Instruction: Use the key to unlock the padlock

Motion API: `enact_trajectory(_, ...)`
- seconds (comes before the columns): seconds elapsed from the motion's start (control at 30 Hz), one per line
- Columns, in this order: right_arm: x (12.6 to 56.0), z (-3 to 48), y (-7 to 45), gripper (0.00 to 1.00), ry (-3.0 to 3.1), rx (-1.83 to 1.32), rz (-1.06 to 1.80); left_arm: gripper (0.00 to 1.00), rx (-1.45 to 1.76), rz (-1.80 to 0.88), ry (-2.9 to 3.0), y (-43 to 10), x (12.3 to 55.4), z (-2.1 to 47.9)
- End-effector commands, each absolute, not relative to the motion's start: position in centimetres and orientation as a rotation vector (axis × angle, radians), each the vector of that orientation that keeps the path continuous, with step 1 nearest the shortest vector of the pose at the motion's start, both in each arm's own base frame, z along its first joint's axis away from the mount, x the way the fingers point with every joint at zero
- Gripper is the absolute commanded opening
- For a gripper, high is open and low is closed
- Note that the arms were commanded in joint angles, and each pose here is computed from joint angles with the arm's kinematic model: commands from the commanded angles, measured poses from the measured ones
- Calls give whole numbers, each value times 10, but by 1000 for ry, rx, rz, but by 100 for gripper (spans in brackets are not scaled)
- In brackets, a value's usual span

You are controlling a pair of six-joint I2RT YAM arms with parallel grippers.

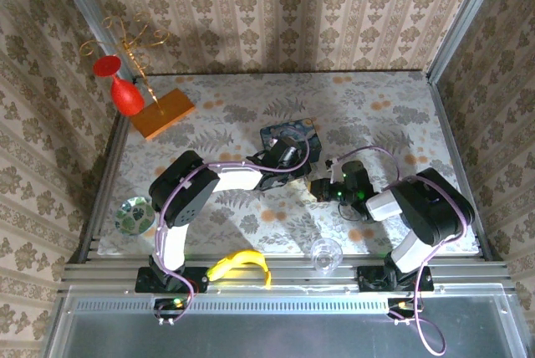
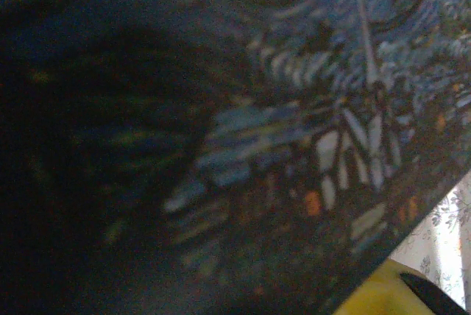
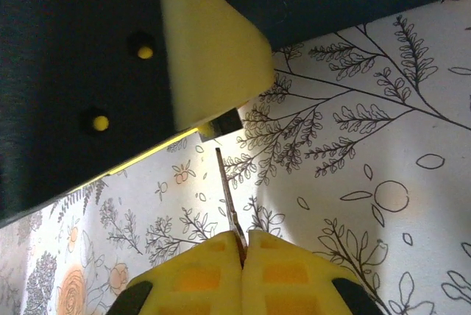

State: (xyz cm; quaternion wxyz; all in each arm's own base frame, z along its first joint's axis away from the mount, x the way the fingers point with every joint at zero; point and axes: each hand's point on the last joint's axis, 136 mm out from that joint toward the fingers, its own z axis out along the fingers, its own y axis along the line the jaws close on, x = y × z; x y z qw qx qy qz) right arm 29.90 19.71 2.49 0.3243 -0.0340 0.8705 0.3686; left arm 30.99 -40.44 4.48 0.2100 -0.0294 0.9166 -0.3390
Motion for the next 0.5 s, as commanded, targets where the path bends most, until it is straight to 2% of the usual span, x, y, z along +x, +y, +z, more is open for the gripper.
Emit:
enact_trajectory(0.0, 311, 34, 203, 0, 2236, -96, 999, 21, -85, -1033, 2464, -409, 315, 78)
enact_trajectory(0.47, 314, 32, 198, 0, 2206, -59, 1016, 21, -86, -1046, 2461, -412, 315, 78)
